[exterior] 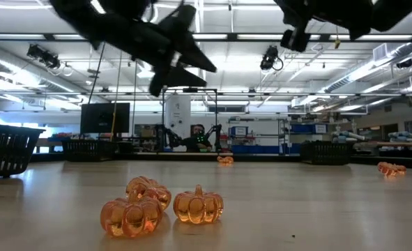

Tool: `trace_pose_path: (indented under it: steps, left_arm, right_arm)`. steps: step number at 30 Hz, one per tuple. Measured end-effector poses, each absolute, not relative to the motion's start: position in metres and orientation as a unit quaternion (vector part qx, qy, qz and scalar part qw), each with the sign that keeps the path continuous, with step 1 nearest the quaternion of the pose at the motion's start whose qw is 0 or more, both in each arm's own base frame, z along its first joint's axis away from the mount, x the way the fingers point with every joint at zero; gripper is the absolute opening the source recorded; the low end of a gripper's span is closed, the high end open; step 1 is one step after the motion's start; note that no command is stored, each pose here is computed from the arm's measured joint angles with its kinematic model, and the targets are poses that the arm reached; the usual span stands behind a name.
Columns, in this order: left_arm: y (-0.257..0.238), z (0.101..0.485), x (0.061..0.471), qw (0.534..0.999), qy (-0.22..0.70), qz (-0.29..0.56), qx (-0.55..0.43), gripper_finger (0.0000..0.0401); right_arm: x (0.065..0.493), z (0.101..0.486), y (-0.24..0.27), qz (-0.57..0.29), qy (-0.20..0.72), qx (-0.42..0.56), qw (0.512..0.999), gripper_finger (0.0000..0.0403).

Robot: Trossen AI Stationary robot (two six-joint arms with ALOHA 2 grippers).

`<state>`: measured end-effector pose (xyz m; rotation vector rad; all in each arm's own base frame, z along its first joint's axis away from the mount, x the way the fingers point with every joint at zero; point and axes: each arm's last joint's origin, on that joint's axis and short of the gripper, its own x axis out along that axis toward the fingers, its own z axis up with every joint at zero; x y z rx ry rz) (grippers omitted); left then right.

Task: Sort Halloween decoration
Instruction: Put the orange pumpkin toy into the top right black basket

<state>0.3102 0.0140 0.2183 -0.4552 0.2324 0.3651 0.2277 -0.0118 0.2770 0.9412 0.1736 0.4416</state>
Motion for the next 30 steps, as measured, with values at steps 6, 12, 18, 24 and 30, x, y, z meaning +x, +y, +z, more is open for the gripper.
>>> trace_pose_path:
  steps: [6, 12, 18, 24, 30]
  left_arm:
    - [0.039, 0.208, 0.353, 0.953, 0.184, 0.206, -0.128, 0.0248]
    - [0.087, 0.18, 0.372, 0.922, 0.293, 0.231, -0.101, 0.0244]
    - [0.138, 0.161, 0.381, 0.905, 0.314, 0.254, -0.136, 0.0243]
    - [0.16, 0.156, 0.388, 0.892, 0.345, 0.243, -0.162, 0.0243]
    - [0.162, 0.173, 0.381, 0.858, 0.414, 0.247, -0.177, 0.0243]
  right_arm:
    - [0.22, 0.271, -0.012, 0.196, 0.065, 0.41, 0.888, 0.0175]
    - [0.221, 0.269, -0.027, 0.104, 0.043, 0.442, 0.89, 0.0168]
    - [0.217, 0.254, -0.041, -0.01, 0.075, 0.489, 0.869, 0.0165]
    - [0.213, 0.246, -0.048, -0.067, 0.099, 0.484, 0.867, 0.0165]
    - [0.216, 0.225, -0.066, -0.19, 0.134, 0.402, 0.885, 0.0162]
